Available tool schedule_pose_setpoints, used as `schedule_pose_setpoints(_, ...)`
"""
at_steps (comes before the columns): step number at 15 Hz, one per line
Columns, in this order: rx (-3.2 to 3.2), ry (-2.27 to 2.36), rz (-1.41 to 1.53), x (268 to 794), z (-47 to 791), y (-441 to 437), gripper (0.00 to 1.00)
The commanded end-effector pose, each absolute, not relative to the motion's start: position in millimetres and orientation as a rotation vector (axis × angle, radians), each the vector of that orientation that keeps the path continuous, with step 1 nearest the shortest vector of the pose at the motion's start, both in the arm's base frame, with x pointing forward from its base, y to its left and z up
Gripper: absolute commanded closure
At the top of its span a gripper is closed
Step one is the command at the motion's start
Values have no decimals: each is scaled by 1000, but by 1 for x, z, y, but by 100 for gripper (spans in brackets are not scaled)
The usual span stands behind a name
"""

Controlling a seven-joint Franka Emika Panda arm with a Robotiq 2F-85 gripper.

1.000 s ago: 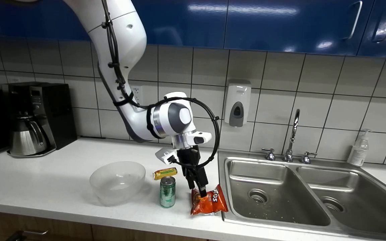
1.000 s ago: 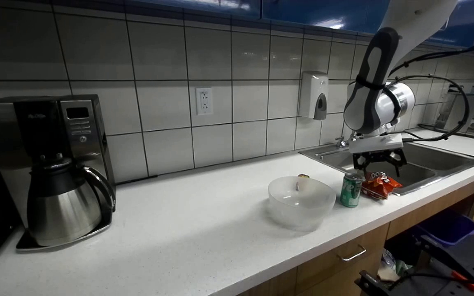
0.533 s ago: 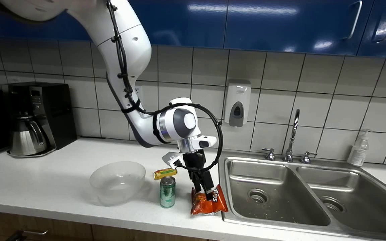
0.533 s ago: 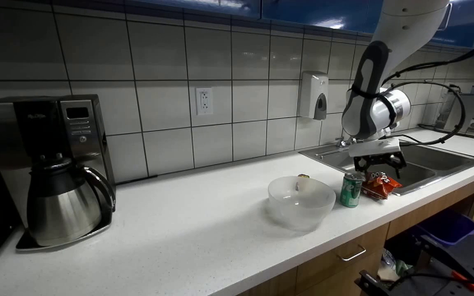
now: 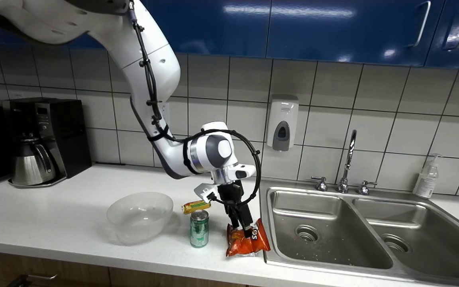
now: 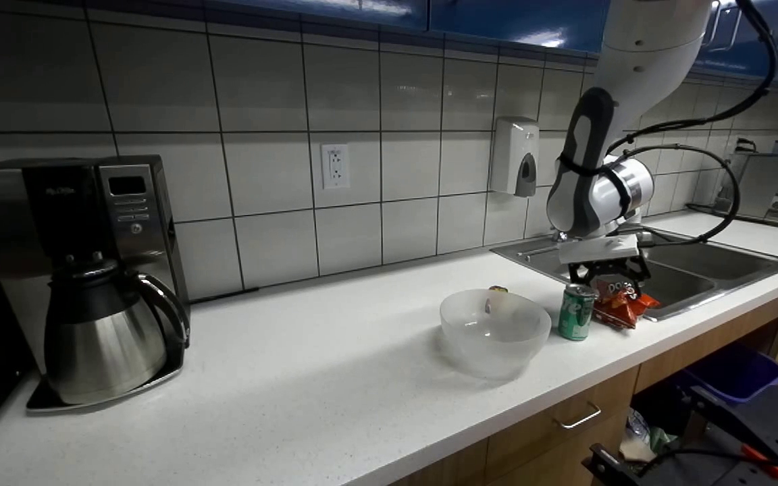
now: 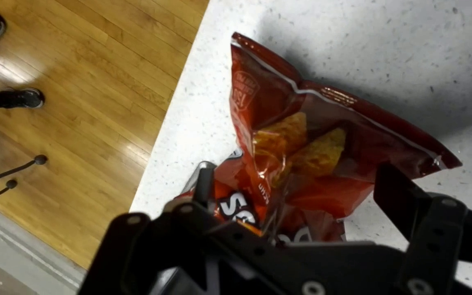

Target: Pick up the red packet of doritos and put them in the clear bowl

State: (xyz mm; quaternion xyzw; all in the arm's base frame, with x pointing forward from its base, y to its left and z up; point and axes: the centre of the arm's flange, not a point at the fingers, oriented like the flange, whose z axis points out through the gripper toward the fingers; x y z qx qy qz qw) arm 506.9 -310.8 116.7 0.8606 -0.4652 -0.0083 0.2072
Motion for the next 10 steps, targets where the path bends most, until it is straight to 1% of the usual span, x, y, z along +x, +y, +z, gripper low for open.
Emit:
schedule_pose_setpoints(1,2375,-1312,-2,520,115,-315,0)
schedule_pose_setpoints(6,2388,-1325,41,525,133,-313,0)
schedule_pose_setpoints(10,2398,-1337,46,518,139,-312,0)
